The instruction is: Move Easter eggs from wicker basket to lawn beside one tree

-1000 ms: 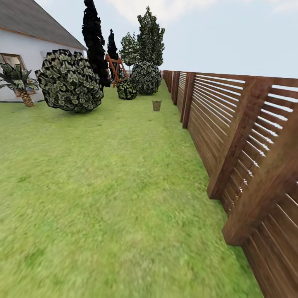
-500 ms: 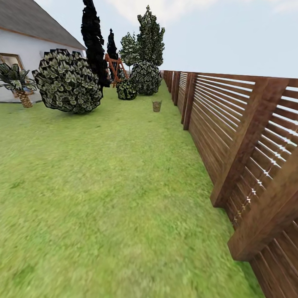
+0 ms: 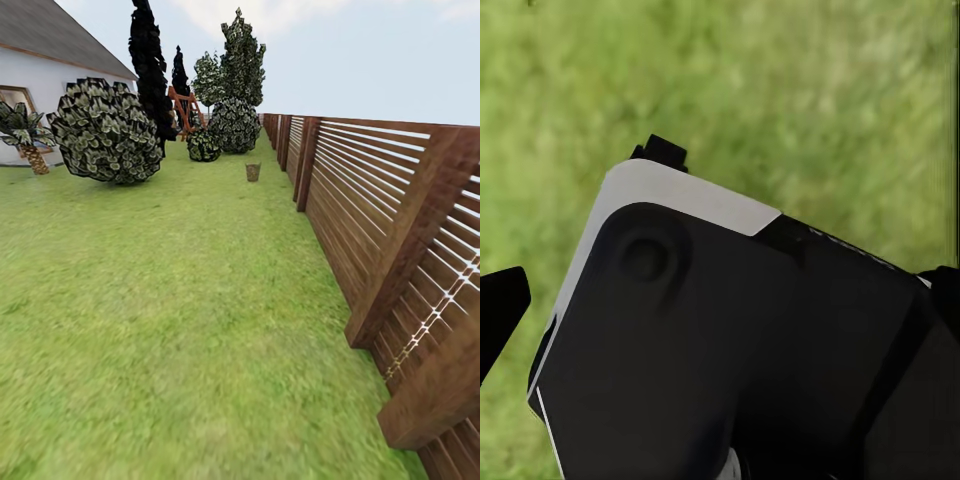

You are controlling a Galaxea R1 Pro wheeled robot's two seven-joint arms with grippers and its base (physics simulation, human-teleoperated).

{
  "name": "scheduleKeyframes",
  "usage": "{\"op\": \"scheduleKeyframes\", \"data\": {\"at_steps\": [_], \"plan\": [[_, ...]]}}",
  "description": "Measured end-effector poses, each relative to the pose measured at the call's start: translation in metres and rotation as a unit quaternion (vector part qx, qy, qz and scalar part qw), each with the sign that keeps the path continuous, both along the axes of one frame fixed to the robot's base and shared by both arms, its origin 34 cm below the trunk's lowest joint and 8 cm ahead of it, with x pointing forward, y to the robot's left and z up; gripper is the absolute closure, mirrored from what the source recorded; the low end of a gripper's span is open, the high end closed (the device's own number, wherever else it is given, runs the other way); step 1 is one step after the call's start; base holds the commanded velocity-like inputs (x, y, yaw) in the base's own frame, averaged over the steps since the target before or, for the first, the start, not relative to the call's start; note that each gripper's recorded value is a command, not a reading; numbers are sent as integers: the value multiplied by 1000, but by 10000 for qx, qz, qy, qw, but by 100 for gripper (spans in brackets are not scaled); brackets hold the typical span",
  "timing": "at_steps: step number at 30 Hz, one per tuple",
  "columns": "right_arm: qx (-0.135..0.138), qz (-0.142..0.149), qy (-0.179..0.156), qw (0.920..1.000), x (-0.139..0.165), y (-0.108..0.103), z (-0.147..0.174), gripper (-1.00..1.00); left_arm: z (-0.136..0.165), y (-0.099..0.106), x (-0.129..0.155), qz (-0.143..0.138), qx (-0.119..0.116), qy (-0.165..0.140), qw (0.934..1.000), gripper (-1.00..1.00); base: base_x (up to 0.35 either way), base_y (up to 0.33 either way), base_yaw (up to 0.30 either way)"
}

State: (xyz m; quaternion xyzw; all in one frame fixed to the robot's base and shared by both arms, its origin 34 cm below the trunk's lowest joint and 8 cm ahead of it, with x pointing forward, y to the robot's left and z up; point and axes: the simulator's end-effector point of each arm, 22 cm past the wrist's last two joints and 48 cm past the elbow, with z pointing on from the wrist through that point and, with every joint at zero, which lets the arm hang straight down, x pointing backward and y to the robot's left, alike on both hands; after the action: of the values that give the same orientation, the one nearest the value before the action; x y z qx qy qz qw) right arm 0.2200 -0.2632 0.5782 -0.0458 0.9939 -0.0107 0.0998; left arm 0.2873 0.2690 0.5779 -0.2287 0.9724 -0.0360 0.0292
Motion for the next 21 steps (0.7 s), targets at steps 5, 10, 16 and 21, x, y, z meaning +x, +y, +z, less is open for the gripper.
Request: {"op": "scheduleKeyframes", "data": {"at_steps": [5, 10, 16, 21], "plan": [[0, 0, 1, 10000, 0, 0, 0, -100, 0, 0, 0, 0, 0, 0, 10000, -100, 333, 0, 0], [0, 0, 1, 10000, 0, 0, 0, -100, 0, 0, 0, 5, 0, 0, 10000, -100, 333, 0, 0], [0, 0, 3, 10000, 0, 0, 0, -100, 0, 0, 0, 1, 0, 0, 10000, -100, 333, 0, 0], [0, 0, -1, 10000, 0, 0, 0, -100, 0, 0, 0, 0, -1, 0, 10000, -100, 333, 0, 0]]}}
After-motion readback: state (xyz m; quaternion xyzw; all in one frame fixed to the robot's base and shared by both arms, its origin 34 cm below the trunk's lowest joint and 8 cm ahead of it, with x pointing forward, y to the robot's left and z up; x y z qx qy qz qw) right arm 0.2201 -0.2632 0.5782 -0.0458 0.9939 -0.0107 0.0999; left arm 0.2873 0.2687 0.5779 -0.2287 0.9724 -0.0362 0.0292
